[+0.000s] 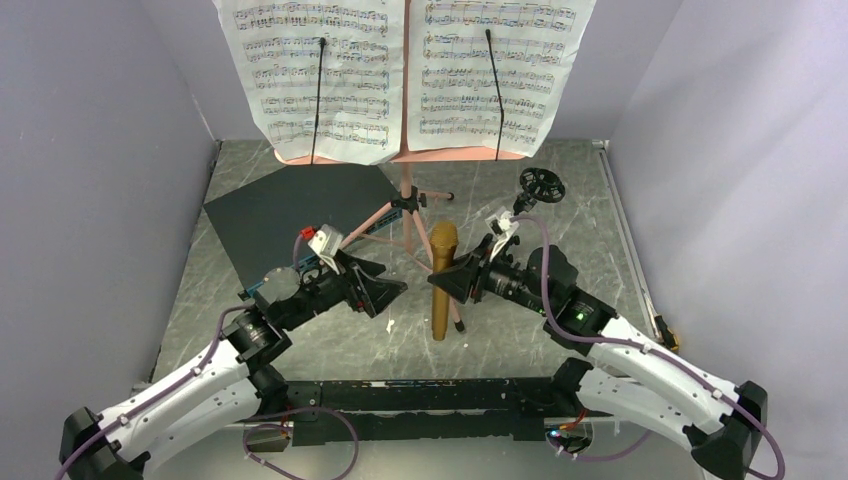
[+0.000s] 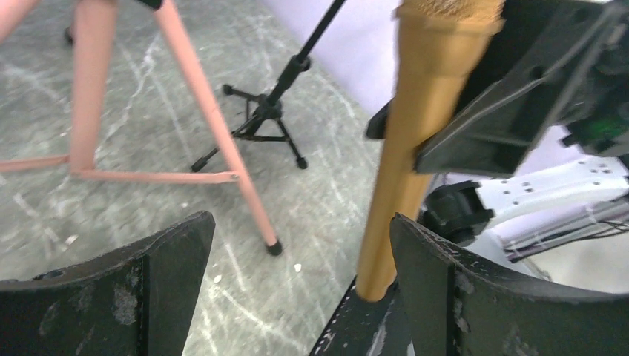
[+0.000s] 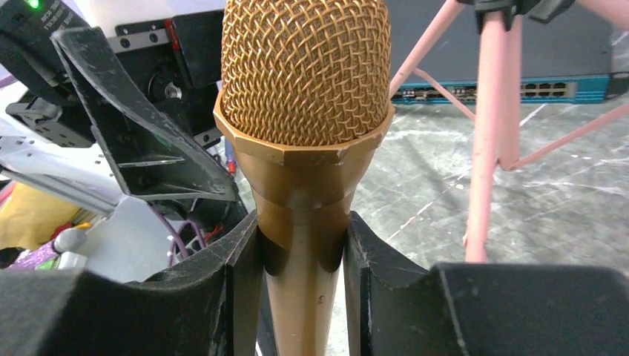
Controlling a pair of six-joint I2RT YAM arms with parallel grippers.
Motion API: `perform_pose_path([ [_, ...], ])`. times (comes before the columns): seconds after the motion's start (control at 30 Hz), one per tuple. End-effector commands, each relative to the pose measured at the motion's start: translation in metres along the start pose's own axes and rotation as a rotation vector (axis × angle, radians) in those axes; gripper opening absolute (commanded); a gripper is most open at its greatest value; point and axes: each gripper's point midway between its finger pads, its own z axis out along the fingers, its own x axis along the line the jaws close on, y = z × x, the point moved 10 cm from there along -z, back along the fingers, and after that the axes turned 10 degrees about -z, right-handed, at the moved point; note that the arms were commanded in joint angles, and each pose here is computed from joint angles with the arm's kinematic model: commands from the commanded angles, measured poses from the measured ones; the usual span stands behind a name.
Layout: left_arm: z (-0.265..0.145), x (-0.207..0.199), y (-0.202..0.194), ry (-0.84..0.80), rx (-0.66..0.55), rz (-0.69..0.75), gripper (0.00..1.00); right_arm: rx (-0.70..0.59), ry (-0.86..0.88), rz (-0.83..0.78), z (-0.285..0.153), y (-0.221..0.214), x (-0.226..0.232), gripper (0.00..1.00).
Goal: Set up the instrument practice props
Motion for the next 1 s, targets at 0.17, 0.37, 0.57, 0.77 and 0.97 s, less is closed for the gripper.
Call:
perform_pose_path([
  [0.17, -0.014, 0.014, 0.002, 0.200, -0.015, 0.066, 0.94, -0.039, -0.091, -0.056, -0.031, 0.033, -0.010, 0.00],
  [0.37, -0.016, 0.018, 0.001, 0.275, 0.044, 0.081, 0.94, -0.092, -0.075, -0.008, -0.050, 0.051, -0.023, 0.00],
  [0.57, -0.014, 0.022, 0.000, 0.318, 0.078, 0.069, 0.94, -0.133, -0.040, -0.012, -0.061, 0.069, -0.020, 0.00],
  [0.77, -0.013, 0.030, 0.003, 0.343, 0.120, -0.001, 0.94, -0.187, -0.061, -0.021, -0.073, 0.093, -0.016, 0.00],
  [0.97, -0.021, 0.050, 0.018, 0.370, 0.114, -0.123, 0.94, -0.206, -0.106, -0.026, -0.080, 0.111, -0.017, 0.00],
])
